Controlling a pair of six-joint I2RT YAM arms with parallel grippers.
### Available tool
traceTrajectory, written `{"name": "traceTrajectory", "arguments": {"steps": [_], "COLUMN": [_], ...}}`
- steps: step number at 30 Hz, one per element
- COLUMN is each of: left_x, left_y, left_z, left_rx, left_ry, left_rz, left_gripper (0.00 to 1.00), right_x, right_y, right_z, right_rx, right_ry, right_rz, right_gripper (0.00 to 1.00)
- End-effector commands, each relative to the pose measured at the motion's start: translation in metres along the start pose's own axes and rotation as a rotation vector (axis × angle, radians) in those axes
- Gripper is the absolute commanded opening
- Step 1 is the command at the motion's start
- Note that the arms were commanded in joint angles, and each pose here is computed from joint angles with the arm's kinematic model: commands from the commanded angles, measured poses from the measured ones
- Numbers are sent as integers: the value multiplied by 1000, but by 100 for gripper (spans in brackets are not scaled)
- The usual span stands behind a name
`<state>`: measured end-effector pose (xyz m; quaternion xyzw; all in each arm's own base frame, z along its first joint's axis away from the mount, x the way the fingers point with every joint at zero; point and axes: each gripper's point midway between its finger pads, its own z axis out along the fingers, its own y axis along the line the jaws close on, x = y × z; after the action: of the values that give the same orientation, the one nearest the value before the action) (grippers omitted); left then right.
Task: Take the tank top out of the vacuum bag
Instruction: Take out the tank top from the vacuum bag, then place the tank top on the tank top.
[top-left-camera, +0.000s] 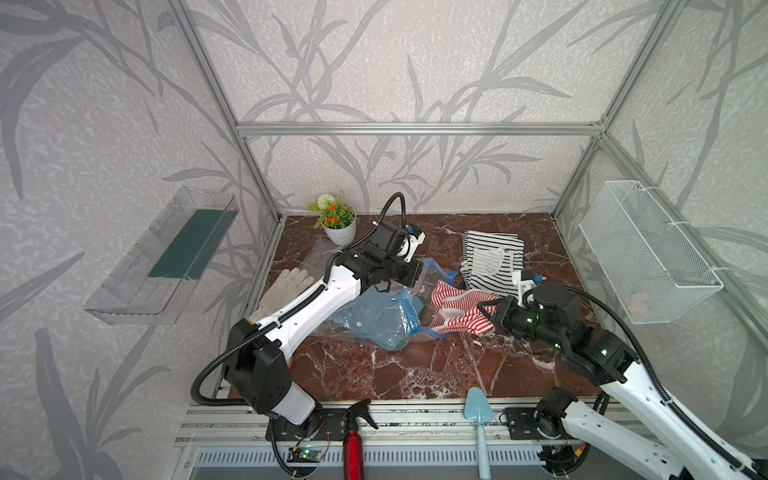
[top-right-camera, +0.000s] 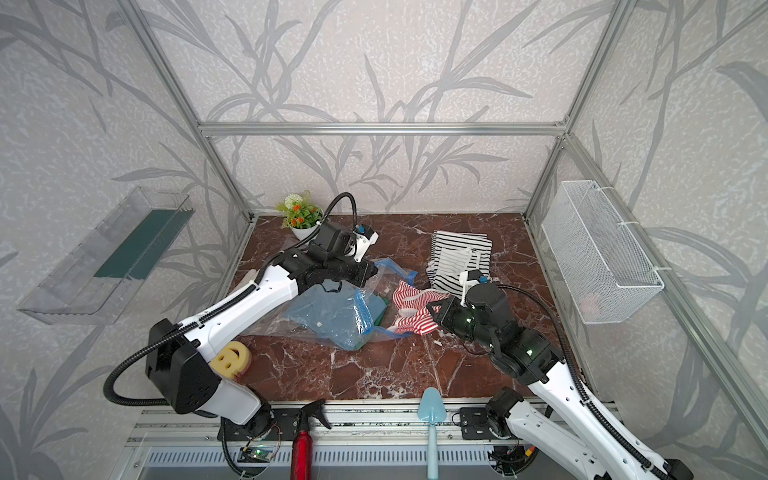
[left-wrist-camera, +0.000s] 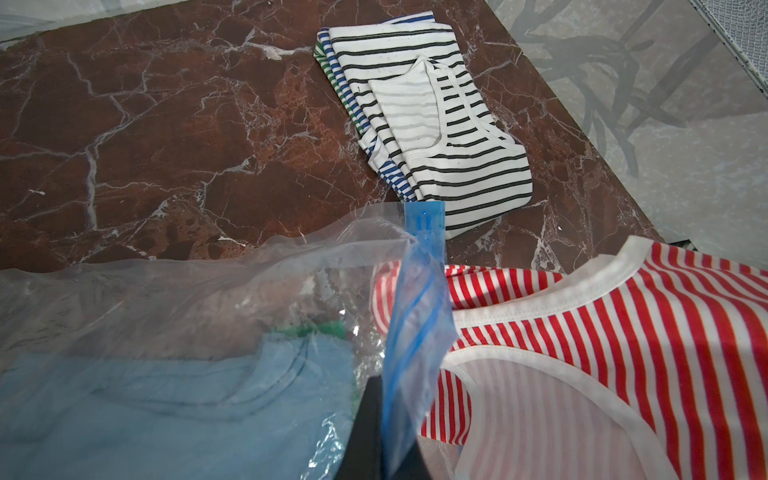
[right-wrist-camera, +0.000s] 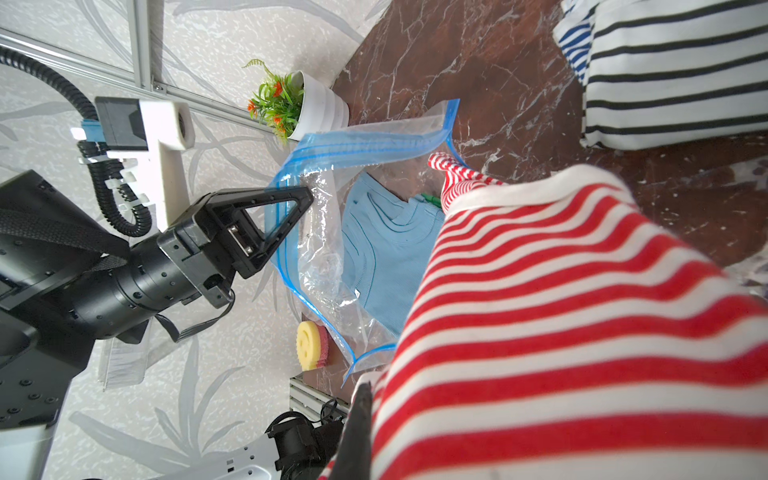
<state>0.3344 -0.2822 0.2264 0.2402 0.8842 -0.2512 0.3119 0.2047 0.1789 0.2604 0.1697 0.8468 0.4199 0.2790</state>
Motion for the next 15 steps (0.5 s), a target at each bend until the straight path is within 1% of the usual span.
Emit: {"name": "traceTrajectory", "arguments": {"steps": [1, 7, 15], "left_x": [-10, -8, -8], "left_y": [4, 5, 5], "left_z": [-4, -2, -2], "left_rx": [-12, -14, -14], "left_ry": [-17, -9, -8], "left_rz": [2, 0, -1], "left_gripper": [0, 0, 0], "right_x": [-14, -30, -58], "right_y": [17, 29, 46], "right_z": [-21, -38, -47], "right_rx": [-27, -12, -26], "right_ry": [-55, -100, -162], "right_rz": [-5, -25, -18], "right_gripper": [0, 0, 0]}}
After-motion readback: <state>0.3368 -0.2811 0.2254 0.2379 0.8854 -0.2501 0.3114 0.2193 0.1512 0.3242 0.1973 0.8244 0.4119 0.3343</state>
